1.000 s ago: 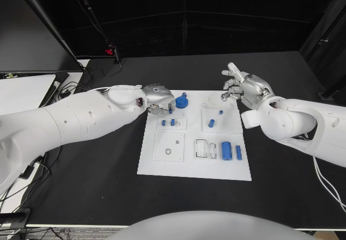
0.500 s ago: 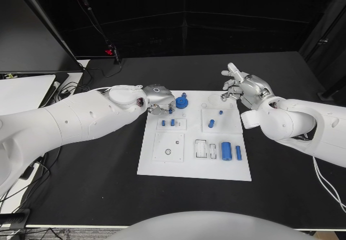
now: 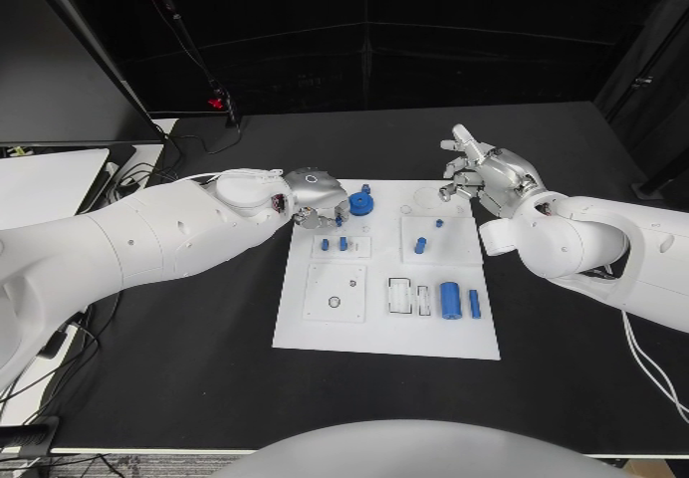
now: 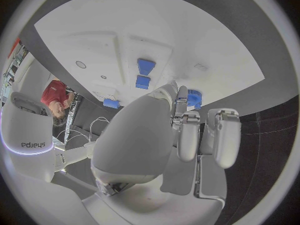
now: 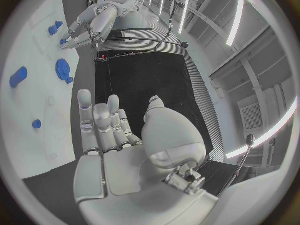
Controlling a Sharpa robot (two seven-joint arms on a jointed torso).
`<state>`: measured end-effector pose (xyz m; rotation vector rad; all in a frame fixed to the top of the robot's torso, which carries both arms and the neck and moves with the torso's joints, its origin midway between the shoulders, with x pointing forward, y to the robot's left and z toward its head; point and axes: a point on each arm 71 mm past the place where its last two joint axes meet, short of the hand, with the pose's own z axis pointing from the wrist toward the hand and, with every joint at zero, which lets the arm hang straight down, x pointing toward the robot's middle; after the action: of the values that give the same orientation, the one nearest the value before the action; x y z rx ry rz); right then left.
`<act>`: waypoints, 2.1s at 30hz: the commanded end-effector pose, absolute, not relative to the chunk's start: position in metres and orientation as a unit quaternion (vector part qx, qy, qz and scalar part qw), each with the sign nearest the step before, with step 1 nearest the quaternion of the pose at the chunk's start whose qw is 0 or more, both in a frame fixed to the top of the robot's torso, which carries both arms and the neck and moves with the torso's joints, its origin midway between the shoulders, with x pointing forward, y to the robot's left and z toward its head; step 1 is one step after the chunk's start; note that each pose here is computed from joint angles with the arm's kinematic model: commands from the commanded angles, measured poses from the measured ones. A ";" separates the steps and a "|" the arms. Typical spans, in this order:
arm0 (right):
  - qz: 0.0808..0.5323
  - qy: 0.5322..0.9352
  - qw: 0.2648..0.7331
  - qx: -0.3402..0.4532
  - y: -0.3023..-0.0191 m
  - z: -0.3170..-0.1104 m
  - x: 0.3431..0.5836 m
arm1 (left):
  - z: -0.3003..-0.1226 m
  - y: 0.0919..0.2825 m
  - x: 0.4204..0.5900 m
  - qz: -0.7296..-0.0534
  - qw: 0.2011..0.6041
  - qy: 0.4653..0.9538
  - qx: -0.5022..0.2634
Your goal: Assemble the parts on the task board
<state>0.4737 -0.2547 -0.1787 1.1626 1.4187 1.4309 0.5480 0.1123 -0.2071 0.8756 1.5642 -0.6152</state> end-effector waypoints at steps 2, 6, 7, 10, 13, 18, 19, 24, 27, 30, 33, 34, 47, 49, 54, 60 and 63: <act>0.570 0.559 0.393 0.456 -0.253 -0.177 0.473 | -0.217 0.111 0.543 -0.268 0.558 0.683 0.388; 0.570 0.559 0.393 0.456 -0.253 -0.177 0.473 | -0.217 0.111 0.543 -0.269 0.558 0.682 0.388; 0.570 0.559 0.393 0.456 -0.253 -0.177 0.473 | -0.217 0.111 0.543 -0.269 0.558 0.682 0.389; 0.570 0.559 0.393 0.456 -0.254 -0.177 0.473 | -0.217 0.111 0.543 -0.270 0.558 0.681 0.389; 0.569 0.559 0.393 0.457 -0.254 -0.177 0.473 | -0.217 0.111 0.543 -0.271 0.558 0.681 0.390; 0.569 0.559 0.393 0.457 -0.254 -0.177 0.473 | -0.218 0.111 0.543 -0.272 0.556 0.682 0.390; 0.569 0.559 0.393 0.457 -0.254 -0.177 0.473 | -0.218 0.111 0.543 -0.272 0.556 0.682 0.390; 0.569 0.559 0.393 0.457 -0.254 -0.177 0.473 | -0.218 0.111 0.543 -0.271 0.555 0.683 0.390; 0.569 0.560 0.393 0.457 -0.254 -0.177 0.473 | -0.218 0.111 0.543 -0.269 0.556 0.684 0.389; 0.569 0.560 0.393 0.457 -0.254 -0.177 0.473 | -0.218 0.112 0.543 -0.267 0.557 0.685 0.387; 0.569 0.560 0.393 0.457 -0.254 -0.177 0.473 | -0.218 0.112 0.544 -0.263 0.560 0.686 0.383; 0.569 0.560 0.392 0.457 -0.254 -0.177 0.473 | -0.218 0.113 0.545 -0.262 0.561 0.686 0.383; 0.570 0.562 0.389 0.456 -0.252 -0.178 0.474 | -0.211 0.119 0.549 -0.256 0.609 0.655 0.367; 0.570 0.562 0.389 0.456 -0.252 -0.178 0.474 | -0.209 0.120 0.549 -0.257 0.614 0.650 0.366; 0.569 0.563 0.389 0.457 -0.251 -0.179 0.475 | -0.206 0.123 0.550 -0.258 0.629 0.637 0.363; 0.568 0.562 0.390 0.457 -0.252 -0.179 0.475 | -0.198 0.131 0.551 -0.254 0.650 0.623 0.354; 0.567 0.561 0.393 0.457 -0.253 -0.178 0.474 | -0.191 0.141 0.550 -0.250 0.661 0.616 0.348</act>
<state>0.4746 -0.2535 -0.1800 1.1690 1.4290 1.4288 0.5493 0.1375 -0.1982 0.8183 1.4535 -0.5806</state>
